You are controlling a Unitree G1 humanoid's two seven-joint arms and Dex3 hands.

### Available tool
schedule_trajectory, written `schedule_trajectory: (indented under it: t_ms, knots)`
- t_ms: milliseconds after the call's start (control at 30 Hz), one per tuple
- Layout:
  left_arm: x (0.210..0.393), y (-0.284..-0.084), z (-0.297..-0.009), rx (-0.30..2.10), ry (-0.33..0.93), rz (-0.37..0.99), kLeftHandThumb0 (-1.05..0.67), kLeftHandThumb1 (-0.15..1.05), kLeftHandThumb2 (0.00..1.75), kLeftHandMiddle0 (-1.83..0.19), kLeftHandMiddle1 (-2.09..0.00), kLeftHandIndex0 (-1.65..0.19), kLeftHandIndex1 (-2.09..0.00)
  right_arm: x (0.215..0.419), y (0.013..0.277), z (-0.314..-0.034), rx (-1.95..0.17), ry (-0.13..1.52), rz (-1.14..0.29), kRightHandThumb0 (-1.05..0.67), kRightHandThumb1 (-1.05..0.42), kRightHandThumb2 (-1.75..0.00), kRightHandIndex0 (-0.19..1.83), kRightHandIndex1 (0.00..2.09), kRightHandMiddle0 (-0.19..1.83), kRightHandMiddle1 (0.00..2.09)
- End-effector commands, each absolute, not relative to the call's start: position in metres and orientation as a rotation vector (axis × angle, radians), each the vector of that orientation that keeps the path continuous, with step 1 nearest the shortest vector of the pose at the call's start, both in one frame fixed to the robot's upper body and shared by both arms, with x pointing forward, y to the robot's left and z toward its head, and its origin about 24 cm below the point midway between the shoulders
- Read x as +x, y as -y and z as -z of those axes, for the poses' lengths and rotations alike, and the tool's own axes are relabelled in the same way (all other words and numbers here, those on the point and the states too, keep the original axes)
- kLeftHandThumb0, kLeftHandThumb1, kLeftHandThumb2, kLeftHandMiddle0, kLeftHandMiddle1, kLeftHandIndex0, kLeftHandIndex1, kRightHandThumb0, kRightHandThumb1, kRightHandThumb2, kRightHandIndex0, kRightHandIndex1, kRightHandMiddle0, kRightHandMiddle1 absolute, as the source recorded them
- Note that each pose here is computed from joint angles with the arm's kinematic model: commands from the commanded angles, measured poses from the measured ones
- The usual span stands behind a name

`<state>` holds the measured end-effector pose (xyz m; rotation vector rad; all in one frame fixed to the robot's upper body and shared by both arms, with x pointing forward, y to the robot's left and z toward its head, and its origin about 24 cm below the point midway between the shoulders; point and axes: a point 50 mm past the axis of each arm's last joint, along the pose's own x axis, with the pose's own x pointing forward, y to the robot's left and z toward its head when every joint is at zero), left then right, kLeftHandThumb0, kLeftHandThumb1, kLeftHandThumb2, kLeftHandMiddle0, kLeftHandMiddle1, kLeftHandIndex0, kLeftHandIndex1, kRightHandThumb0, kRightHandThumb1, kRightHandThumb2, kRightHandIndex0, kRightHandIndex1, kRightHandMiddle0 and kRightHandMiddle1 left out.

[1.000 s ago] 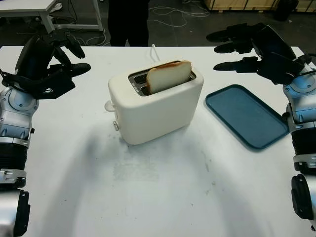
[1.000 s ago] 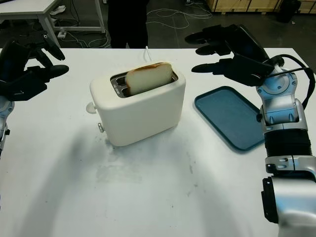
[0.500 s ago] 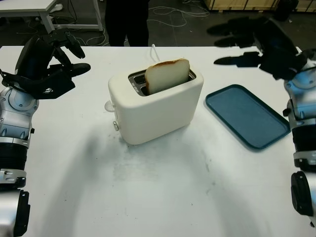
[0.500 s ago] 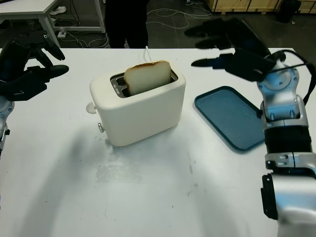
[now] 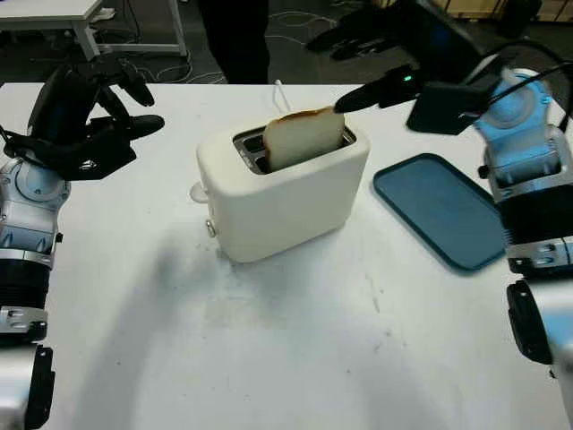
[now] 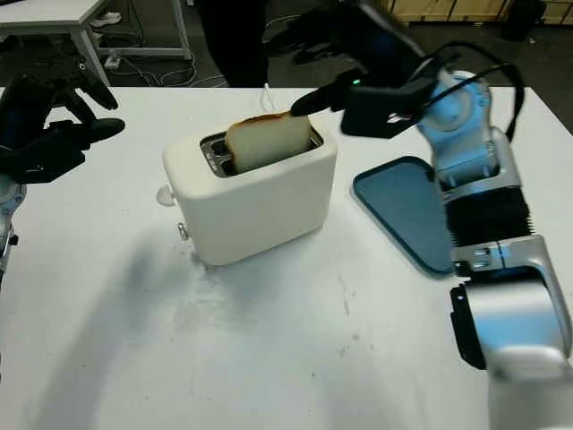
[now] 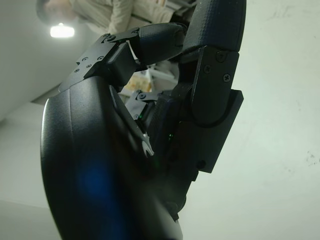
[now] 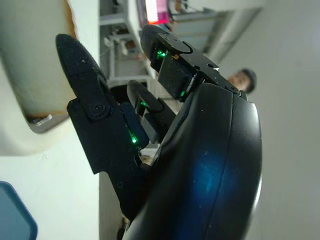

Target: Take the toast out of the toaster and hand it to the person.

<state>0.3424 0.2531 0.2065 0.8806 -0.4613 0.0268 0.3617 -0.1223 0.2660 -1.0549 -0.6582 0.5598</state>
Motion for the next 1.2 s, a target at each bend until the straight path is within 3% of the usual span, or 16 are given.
schedule_trajectory:
  t_ms: [0, 200, 267, 300, 367, 667, 1033, 1100, 1133, 1167]
  knots:
    - [0.341, -0.255, -0.203, 0.862, 0.453, -0.04, -1.05, 0.92, 0.15, -0.71, -1.42, -0.6, -1.44, 0.36, 0.111, -0.27, -1.086, 0.693, -0.586, -0.61, -0.62, 0.0, 0.87, 0.09, 0.85, 0.03]
    - [0.341, -0.255, -0.203, 0.861, 0.451, -0.035, -1.05, 0.92, 0.15, -0.72, -1.43, -0.6, -1.44, 0.364, 0.099, -0.259, -1.154, 0.637, -0.629, -0.64, -0.64, -0.01, 0.76, 0.18, 0.83, 0.02]
    - [0.341, -0.254, -0.204, 0.862, 0.447, -0.035, -1.05, 0.92, 0.15, -0.72, -1.43, -0.6, -1.44, 0.366, 0.096, -0.255, -1.166, 0.615, -0.638, -0.63, -0.64, 0.0, 0.48, 0.69, 0.82, 0.02]
    - [0.341, -0.254, -0.204, 0.86, 0.446, -0.035, -1.05, 0.92, 0.14, -0.72, -1.42, -0.6, -1.43, 0.367, 0.095, -0.253, -1.172, 0.611, -0.64, -0.63, -0.65, 0.0, 0.42, 0.83, 0.82, 0.02]
    - [0.341, -0.254, -0.204, 0.861, 0.45, -0.034, -1.05, 0.92, 0.13, -0.72, -1.42, -0.6, -1.43, 0.369, 0.092, -0.249, -1.188, 0.61, -0.649, -0.64, -0.65, 0.0, 0.41, 0.91, 0.82, 0.02]
    - [0.341, -0.253, -0.204, 0.873, 0.456, -0.029, -1.05, 0.92, 0.14, -0.71, -1.44, -0.59, -1.44, 0.376, 0.094, -0.234, -1.247, 0.568, -0.664, -0.56, -0.65, 0.0, 0.38, 0.92, 0.82, 0.02]
    - [0.341, -0.251, -0.204, 0.872, 0.457, -0.03, -1.05, 0.92, 0.14, -0.72, -1.43, -0.6, -1.44, 0.377, 0.101, -0.228, -1.256, 0.569, -0.674, -0.46, -0.7, -0.01, 0.55, 0.98, 0.9, 0.07]
    - [0.341, -0.252, -0.203, 0.871, 0.459, -0.03, -1.05, 0.92, 0.14, -0.72, -1.44, -0.59, -1.44, 0.377, 0.102, -0.229, -1.234, 0.559, -0.681, -0.42, -0.72, -0.02, 0.73, 1.1, 1.03, 0.14]
    - [0.341, -0.252, -0.203, 0.873, 0.458, -0.031, -1.05, 0.92, 0.14, -0.71, -1.44, -0.59, -1.45, 0.377, 0.102, -0.229, -1.229, 0.561, -0.679, -0.4, -0.74, -0.02, 0.79, 1.16, 1.05, 0.3]
    - [0.341, -0.252, -0.203, 0.874, 0.455, -0.033, -1.05, 0.92, 0.15, -0.71, -1.44, -0.58, -1.45, 0.377, 0.102, -0.23, -1.237, 0.567, -0.673, -0.43, -0.76, -0.01, 0.87, 1.38, 0.94, 0.93]
